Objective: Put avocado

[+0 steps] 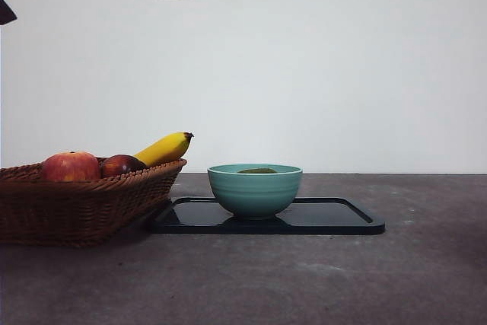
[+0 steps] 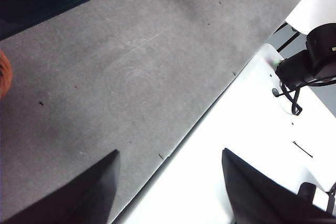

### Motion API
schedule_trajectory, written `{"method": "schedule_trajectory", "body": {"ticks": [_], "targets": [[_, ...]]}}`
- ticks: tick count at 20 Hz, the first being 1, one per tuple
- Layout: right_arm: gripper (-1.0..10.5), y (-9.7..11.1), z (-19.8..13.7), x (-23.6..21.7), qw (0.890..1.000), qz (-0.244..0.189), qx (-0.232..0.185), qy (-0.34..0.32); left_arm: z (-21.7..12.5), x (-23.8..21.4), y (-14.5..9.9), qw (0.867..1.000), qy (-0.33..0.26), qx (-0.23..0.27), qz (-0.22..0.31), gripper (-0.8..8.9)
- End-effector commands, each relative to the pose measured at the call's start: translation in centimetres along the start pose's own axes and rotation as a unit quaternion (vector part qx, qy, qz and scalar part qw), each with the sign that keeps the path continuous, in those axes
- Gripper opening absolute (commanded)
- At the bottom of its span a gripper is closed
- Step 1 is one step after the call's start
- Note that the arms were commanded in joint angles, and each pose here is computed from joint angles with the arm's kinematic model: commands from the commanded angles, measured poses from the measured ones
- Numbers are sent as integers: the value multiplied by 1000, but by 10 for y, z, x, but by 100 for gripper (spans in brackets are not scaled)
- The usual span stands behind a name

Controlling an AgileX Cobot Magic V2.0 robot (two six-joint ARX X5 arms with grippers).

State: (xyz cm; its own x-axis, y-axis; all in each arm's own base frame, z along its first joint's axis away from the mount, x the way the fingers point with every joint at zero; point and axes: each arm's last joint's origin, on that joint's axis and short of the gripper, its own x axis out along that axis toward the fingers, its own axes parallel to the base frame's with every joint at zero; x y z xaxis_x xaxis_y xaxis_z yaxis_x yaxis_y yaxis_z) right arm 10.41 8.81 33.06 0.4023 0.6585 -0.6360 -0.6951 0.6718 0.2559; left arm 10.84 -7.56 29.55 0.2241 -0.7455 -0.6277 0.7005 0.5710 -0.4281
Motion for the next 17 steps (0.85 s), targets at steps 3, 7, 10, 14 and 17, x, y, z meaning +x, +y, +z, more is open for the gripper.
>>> {"method": "schedule_trajectory", "body": {"ticks": [3, 7, 10, 14, 17], "targets": [[161, 2, -13, 6, 1000, 17, 6, 0, 2, -1, -2, 1000, -3, 9, -6, 311], [161, 2, -12, 6, 1000, 18, 4, -6, 2, -1, -2, 1000, -3, 9, -6, 311], [161, 2, -12, 6, 1000, 18, 4, -6, 3, -1, -2, 1000, -3, 9, -6, 310], [153, 2, -12, 6, 1000, 17, 3, -5, 3, -1, -2, 1000, -3, 9, -6, 151], [8, 2, -13, 6, 1000, 17, 1, -3, 3, -1, -2, 1000, -3, 9, -6, 10]]}}
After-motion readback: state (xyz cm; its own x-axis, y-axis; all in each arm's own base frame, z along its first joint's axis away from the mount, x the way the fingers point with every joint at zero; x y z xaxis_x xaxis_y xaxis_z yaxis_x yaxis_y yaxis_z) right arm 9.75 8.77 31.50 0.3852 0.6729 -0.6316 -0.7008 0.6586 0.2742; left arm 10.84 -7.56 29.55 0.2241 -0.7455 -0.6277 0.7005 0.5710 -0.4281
